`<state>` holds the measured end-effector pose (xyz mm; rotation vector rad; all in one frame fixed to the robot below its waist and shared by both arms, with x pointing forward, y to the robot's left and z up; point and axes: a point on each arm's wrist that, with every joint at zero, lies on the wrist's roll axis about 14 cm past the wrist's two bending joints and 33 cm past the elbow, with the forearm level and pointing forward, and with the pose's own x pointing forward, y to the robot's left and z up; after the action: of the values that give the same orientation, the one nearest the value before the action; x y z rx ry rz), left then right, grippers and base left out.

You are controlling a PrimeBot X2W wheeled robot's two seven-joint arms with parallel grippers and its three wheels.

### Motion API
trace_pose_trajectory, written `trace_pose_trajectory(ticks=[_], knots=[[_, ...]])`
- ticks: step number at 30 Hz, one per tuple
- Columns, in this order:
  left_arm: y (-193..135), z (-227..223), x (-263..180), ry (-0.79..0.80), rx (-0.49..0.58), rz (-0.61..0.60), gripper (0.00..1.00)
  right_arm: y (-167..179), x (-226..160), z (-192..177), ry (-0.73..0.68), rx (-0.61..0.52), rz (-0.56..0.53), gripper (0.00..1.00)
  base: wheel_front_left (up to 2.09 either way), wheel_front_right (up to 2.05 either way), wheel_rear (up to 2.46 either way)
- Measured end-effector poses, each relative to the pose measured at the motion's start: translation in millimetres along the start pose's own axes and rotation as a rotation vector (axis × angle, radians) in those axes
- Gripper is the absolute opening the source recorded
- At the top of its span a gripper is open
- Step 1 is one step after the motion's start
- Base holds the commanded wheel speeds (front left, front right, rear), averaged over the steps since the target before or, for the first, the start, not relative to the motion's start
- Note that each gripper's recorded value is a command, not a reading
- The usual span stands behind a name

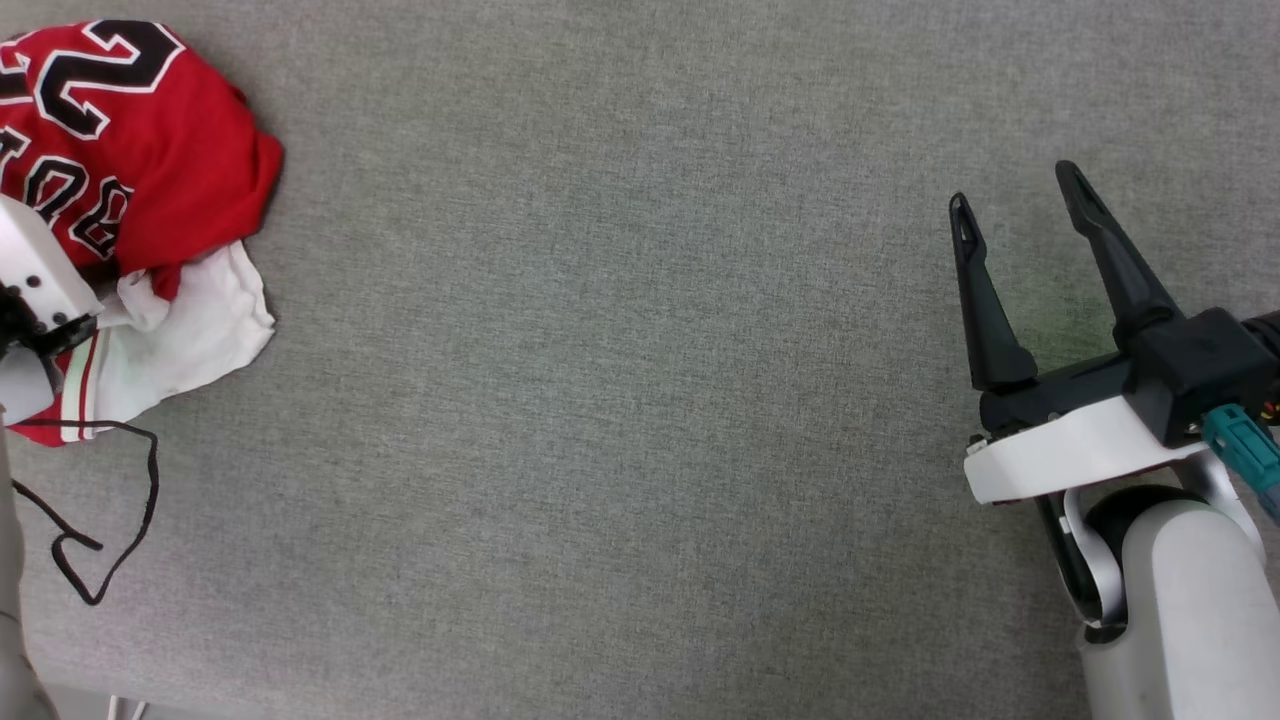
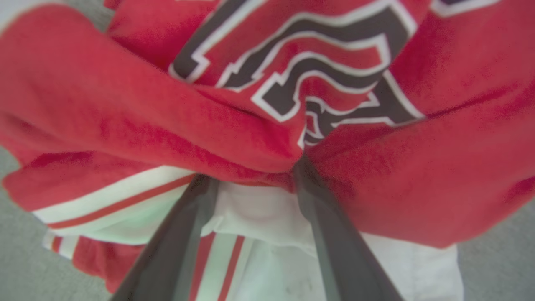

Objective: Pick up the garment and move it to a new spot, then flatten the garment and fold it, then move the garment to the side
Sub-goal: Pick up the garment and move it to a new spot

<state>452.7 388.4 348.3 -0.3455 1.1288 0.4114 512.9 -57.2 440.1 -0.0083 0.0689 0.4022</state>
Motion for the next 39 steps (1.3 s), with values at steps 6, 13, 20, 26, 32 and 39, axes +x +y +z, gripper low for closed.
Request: trace_pose_trajectory(ticks=[6, 13, 20, 26, 32, 39], knots=[[3, 16, -15, -0.160, 0.071, 0.027, 0.00, 5, -2, 15, -0.032, -0.008, 0.009, 1.00, 0.00, 0.00, 0.00], [5, 85, -88, -0.594, 0.140, 0.051, 0.00, 13, -18, 44, -0.083, -0.009, 0.013, 1.00, 0.00, 0.00, 0.00], [-17, 134, -195, -1.028, 0.196, -0.020, 0.00, 15, -47, 76, -0.144, -0.007, -0.009, 1.00, 0.00, 0.00, 0.00], [-59, 138, -266, -1.270, 0.244, -0.150, 0.00, 8, -80, 100, -0.195, 0.010, -0.051, 1.00, 0.00, 0.00, 0.00], [-140, 106, -283, -1.321, 0.269, -0.404, 0.00, -14, -121, 107, -0.200, 0.000, -0.146, 1.00, 0.00, 0.00, 0.00], [-257, 24, -284, -1.214, 0.326, -0.756, 0.00, -41, -169, 111, -0.198, -0.015, -0.267, 1.00, 0.00, 0.00, 0.00]])
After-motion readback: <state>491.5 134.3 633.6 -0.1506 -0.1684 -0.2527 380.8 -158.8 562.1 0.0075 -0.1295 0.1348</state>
